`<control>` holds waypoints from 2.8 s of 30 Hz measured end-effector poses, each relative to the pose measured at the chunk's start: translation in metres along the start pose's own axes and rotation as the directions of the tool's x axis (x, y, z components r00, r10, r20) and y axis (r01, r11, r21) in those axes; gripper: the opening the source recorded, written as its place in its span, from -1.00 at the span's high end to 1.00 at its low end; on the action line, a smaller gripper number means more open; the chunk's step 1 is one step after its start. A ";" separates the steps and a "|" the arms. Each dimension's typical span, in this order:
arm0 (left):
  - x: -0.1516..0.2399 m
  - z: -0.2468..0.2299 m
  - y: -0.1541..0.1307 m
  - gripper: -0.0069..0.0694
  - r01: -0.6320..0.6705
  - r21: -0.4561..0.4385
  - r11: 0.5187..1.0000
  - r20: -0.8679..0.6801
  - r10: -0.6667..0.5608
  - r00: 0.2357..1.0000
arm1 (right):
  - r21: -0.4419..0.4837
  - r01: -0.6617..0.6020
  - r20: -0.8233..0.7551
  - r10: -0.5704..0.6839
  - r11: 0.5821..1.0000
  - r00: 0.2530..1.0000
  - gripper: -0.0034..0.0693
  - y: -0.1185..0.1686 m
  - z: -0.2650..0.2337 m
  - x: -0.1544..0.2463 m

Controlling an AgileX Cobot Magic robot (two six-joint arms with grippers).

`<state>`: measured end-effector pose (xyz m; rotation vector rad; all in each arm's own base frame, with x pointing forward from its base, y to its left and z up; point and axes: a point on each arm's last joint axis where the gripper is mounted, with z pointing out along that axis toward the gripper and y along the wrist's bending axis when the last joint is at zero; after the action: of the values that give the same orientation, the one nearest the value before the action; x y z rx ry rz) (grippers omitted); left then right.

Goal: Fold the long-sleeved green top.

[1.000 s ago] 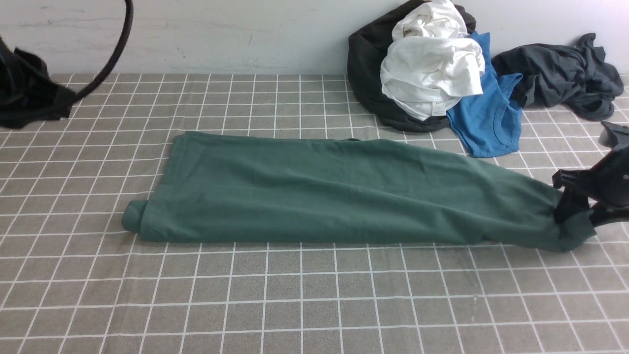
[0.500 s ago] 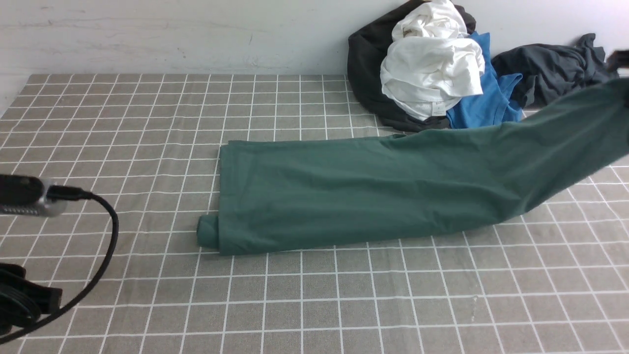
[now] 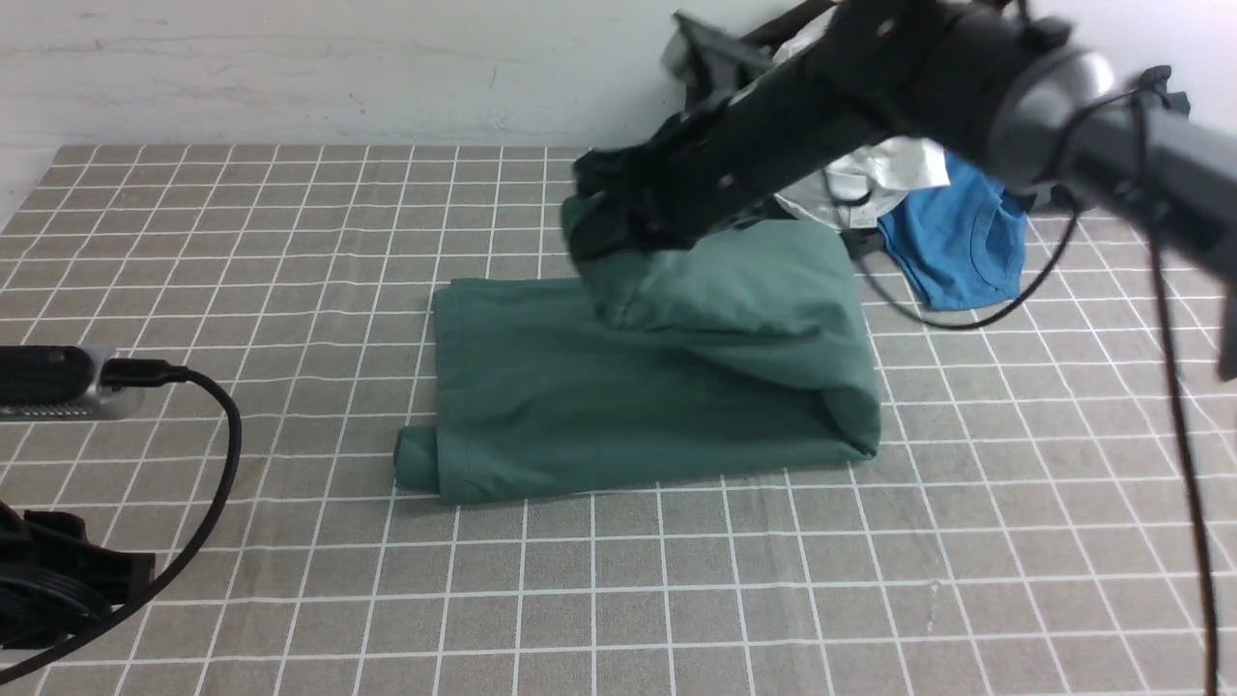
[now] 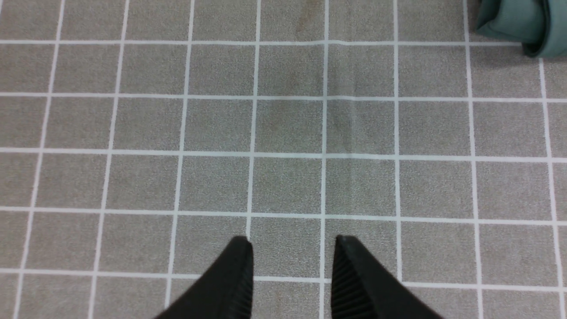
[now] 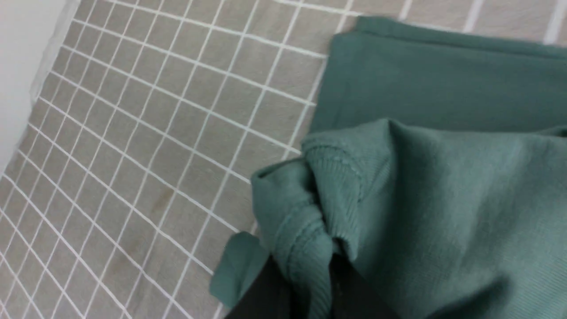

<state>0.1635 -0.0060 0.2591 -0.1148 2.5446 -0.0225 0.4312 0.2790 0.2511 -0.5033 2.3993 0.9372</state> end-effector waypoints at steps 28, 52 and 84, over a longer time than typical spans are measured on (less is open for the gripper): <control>-0.004 -0.026 -0.020 0.21 -0.134 0.197 0.971 0.150 0.105 0.983 | 0.044 0.327 -0.199 -0.313 0.944 0.929 0.90 0.018 0.063 0.049; 0.102 -0.055 -0.002 0.84 -0.443 -0.090 0.892 0.845 0.304 0.440 | 0.489 0.646 -0.218 -0.636 0.586 0.741 0.94 0.138 -0.214 0.020; 0.100 -0.055 0.000 0.84 -0.407 -0.109 0.907 0.864 0.288 0.412 | 0.345 0.469 -0.128 -0.454 0.813 0.882 0.94 0.002 -0.207 0.326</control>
<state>0.0499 -0.0149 0.2487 0.3854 1.4594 0.0413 0.1023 0.0855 0.1935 -0.9091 2.2490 0.2557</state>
